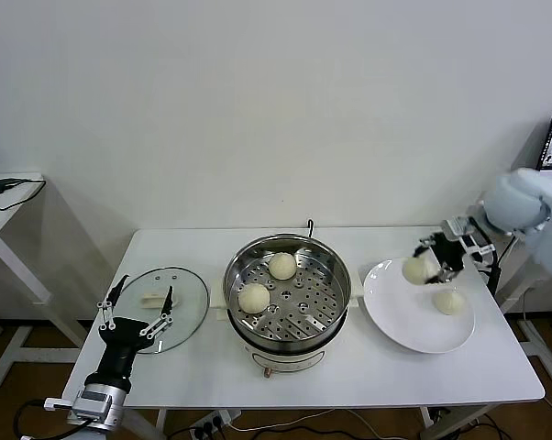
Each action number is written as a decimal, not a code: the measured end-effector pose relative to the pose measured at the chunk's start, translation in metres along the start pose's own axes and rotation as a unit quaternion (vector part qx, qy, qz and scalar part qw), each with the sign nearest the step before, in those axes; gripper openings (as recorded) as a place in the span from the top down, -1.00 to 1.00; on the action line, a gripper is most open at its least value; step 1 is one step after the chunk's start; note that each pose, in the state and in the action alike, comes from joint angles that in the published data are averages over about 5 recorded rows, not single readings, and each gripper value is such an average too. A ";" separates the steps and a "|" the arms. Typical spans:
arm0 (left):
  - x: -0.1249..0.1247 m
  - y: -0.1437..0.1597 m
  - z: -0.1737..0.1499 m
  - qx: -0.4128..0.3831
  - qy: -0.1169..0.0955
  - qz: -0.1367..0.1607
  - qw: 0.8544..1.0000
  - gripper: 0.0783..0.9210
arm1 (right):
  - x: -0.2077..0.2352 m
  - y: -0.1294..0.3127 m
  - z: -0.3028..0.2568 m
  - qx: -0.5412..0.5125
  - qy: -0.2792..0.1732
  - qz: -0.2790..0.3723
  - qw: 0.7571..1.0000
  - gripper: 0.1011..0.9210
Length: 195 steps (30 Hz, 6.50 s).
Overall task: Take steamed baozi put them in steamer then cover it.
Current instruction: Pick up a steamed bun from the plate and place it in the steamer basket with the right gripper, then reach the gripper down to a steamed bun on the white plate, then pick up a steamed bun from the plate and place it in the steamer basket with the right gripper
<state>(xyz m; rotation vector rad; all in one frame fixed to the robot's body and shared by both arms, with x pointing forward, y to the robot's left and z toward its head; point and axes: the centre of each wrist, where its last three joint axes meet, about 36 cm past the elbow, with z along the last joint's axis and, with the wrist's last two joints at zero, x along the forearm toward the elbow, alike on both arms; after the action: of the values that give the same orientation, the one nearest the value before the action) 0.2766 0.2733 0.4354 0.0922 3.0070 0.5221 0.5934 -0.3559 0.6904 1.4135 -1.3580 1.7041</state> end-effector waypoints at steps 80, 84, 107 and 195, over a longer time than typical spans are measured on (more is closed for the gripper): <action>0.005 0.027 0.008 -0.007 0.013 -0.031 0.999 -0.77 | -0.091 -0.057 -0.251 0.511 -0.096 -0.054 0.852 -0.76; 0.005 0.025 0.005 -0.007 0.010 -0.030 0.999 -0.77 | -0.064 -0.067 -0.218 0.465 -0.082 -0.037 0.881 -0.76; 0.007 0.015 -0.001 -0.012 0.004 -0.018 1.000 -0.77 | -0.065 0.025 0.059 -0.044 0.025 -0.063 0.997 -0.76; -0.001 0.000 0.000 -0.003 -0.002 -0.010 1.000 -0.77 | -0.094 0.056 0.142 -0.173 0.076 -0.033 0.981 -0.38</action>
<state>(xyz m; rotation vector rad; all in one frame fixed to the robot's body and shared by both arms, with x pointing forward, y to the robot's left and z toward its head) 0.2776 0.2733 0.4355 0.0617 2.9986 0.5294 0.6294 -0.4878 0.5745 1.0986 -1.4224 1.4175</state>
